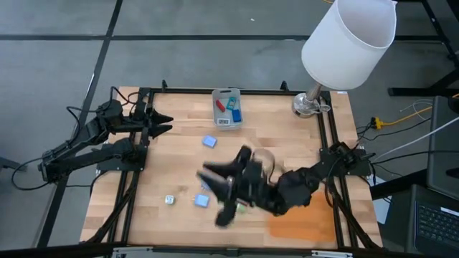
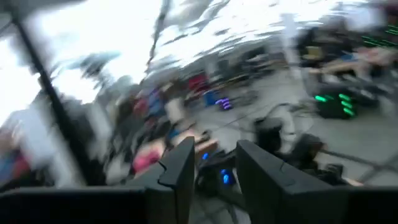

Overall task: Pick & Place Office items
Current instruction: Put the blue digital timer into the gray bin

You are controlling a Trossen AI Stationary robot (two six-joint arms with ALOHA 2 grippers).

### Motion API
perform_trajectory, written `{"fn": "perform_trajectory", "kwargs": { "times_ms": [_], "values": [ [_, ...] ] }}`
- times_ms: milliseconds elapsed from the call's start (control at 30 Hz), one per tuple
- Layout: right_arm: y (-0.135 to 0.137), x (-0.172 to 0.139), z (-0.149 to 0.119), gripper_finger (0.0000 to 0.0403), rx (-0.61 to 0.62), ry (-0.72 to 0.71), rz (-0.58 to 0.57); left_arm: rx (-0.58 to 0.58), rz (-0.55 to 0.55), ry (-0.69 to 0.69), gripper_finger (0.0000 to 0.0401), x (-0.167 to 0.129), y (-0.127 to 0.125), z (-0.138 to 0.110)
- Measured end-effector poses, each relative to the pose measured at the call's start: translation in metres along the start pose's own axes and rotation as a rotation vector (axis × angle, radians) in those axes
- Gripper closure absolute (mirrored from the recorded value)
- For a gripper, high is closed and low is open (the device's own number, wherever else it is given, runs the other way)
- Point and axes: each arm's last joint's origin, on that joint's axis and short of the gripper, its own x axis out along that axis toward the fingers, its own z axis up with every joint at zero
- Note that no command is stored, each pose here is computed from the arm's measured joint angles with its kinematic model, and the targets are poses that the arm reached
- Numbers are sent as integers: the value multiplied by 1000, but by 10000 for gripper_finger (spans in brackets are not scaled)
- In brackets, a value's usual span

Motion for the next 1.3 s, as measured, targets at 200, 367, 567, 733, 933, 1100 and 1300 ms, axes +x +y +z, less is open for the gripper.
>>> {"fn": "perform_trajectory", "kwargs": {
  "times_ms": [200,367,567,733,933,1100,1300],
  "values": [
    [4,13,25,291,-39,-373,764,-6,-79,27,189,0,-3,0],
    [-10,35,8,291,-142,-224,787,-8,-143,54,189,0,-5,-1],
    [-24,32,14,291,-194,88,699,-23,-166,67,189,0,-5,-1],
    [-41,-2,79,291,-238,158,732,-53,-154,63,189,0,-5,-1],
    [-62,-25,67,291,-275,314,732,-70,-97,35,189,0,-3,0],
    [-102,-47,35,291,-165,297,676,-83,-62,17,189,0,-2,0],
    [-179,-110,16,291,-26,191,378,-87,-44,9,189,0,-2,1]
  ]
}}
